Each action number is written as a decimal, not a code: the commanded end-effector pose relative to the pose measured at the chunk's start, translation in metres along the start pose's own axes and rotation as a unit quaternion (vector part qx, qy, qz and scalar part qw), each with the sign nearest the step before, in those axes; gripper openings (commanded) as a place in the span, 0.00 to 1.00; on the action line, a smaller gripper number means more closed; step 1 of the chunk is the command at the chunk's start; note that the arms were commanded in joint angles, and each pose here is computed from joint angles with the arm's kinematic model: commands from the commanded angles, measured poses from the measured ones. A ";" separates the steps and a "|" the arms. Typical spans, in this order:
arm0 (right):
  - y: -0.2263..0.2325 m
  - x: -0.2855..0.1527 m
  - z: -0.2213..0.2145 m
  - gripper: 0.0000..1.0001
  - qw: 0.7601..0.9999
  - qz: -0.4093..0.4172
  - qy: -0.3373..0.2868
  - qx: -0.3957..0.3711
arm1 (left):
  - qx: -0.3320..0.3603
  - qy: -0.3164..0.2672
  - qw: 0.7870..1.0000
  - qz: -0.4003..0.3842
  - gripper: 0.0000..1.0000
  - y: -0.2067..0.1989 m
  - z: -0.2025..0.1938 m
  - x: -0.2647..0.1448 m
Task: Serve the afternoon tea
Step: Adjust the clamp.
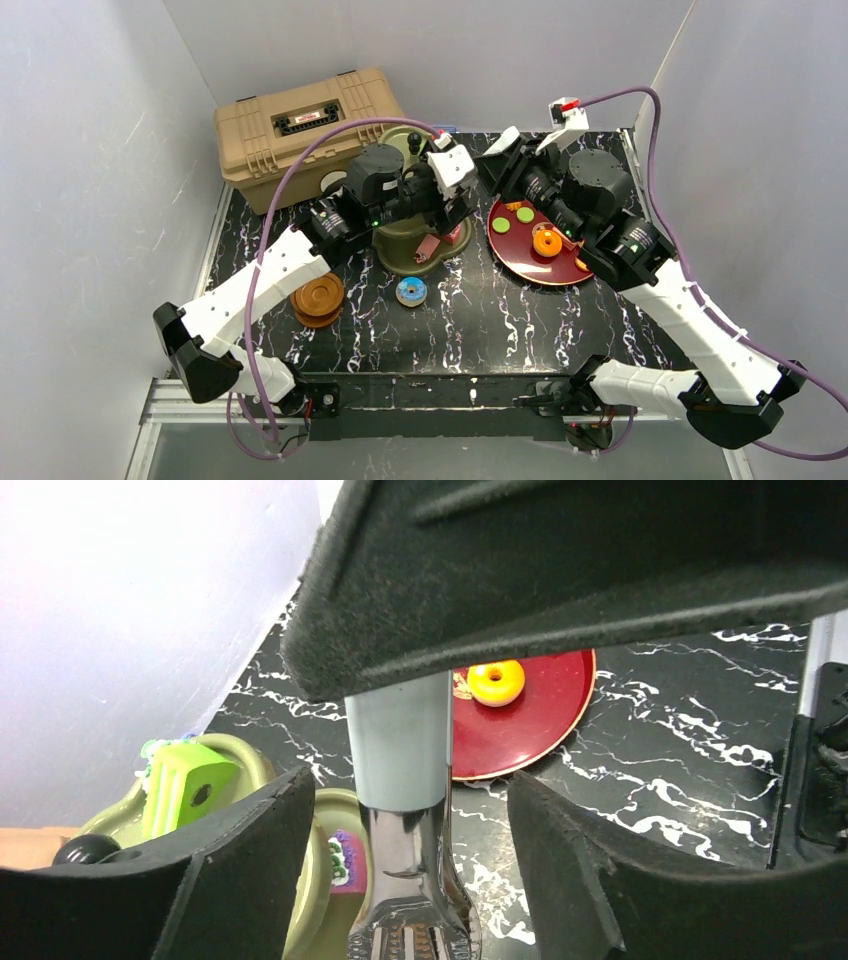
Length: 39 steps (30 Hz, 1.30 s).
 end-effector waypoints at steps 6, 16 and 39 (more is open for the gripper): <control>0.005 0.000 0.017 0.06 0.998 0.003 -0.051 0.044 | 0.056 -0.026 0.997 0.048 0.44 0.010 0.014 -0.007; 0.006 0.003 0.002 0.45 0.997 0.009 -0.024 0.070 | 0.081 -0.036 0.995 0.048 0.00 0.011 0.017 -0.008; -0.041 0.008 -0.016 0.01 0.993 -0.118 -0.005 -0.019 | 0.040 0.004 0.999 0.035 0.98 0.003 0.022 -0.033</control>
Point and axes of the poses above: each gripper's point midway between its finger pads, its own x axis out along the fingers, its own y axis along the line the jaws close on, z = x × y, the point moved 4 cm from there along -x, back along the fingers, and after that the axes turned 1 degree about -x, right-handed, at the moved point
